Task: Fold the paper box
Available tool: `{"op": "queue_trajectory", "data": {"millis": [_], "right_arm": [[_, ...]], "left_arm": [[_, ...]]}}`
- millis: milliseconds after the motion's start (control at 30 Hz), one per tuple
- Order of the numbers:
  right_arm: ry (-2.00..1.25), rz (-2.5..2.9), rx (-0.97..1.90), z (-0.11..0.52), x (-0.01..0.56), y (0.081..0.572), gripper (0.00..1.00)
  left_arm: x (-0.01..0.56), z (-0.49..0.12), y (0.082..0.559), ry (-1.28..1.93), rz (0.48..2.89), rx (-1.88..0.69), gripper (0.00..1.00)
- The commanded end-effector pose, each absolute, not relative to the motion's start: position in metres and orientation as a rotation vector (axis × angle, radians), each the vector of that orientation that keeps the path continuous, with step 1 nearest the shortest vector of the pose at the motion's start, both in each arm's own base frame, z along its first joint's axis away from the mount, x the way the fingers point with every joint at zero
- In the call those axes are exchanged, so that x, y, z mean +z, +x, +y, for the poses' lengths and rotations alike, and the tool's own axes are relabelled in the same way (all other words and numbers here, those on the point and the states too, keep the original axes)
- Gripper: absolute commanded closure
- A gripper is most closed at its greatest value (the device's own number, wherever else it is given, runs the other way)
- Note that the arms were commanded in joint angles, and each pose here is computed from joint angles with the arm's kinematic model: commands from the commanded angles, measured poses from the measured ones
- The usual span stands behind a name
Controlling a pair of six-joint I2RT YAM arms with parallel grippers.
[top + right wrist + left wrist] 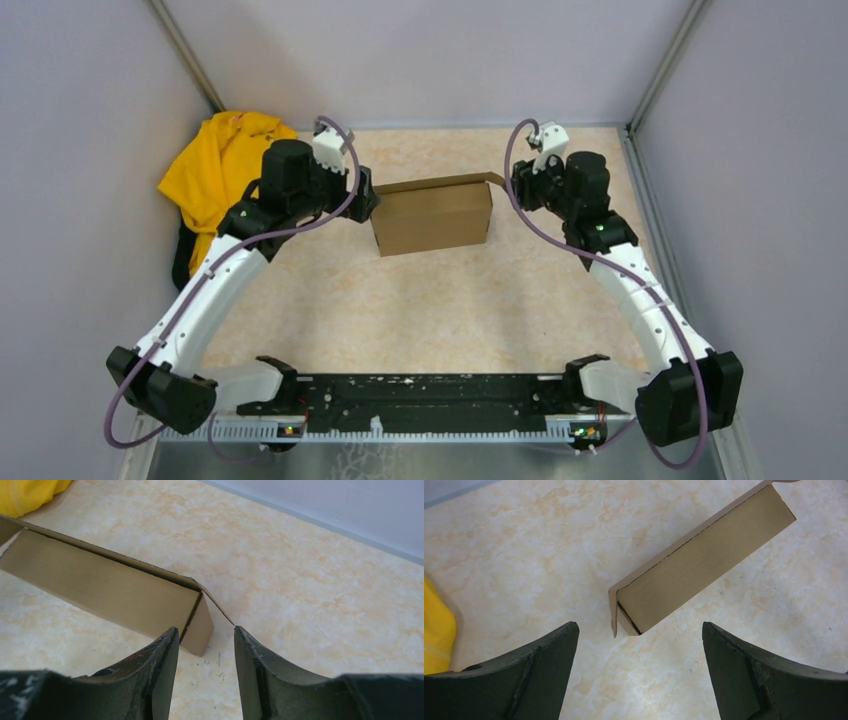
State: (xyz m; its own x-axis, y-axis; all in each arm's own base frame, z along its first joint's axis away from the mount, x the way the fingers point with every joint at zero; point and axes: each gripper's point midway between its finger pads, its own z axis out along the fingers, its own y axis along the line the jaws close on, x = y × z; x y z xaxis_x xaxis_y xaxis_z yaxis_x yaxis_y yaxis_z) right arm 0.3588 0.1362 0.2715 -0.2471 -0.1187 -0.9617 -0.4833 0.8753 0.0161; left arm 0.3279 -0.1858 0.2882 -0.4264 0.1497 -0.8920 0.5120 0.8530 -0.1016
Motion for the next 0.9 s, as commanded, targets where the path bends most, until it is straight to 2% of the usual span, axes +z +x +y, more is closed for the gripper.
{"op": "queue_trajectory", "data": {"millis": [0, 233, 467, 867], "right_arm": [[-0.558, 1.689, 0.392, 0.151, 0.316, 0.355, 0.55], [-0.673, 1.756, 0.432, 0.163, 0.302, 0.362, 0.56], [-0.695, 1.810, 0.420, 0.167, 0.291, 0.381, 0.67], [-0.680, 1.841, 0.362, 0.162, 0.282, 0.400, 0.67]], "left_arm": [[0.305, -0.164, 0.322, 0.491, 1.944, -0.322, 0.01], [0.289, -0.155, 0.316, 0.511, 1.975, -0.275, 0.07], [0.274, -0.157, 0.320, 0.497, 2.017, -0.274, 0.17], [0.264, -0.167, 0.334, 0.504, 2.031, -0.289, 0.17]]}}
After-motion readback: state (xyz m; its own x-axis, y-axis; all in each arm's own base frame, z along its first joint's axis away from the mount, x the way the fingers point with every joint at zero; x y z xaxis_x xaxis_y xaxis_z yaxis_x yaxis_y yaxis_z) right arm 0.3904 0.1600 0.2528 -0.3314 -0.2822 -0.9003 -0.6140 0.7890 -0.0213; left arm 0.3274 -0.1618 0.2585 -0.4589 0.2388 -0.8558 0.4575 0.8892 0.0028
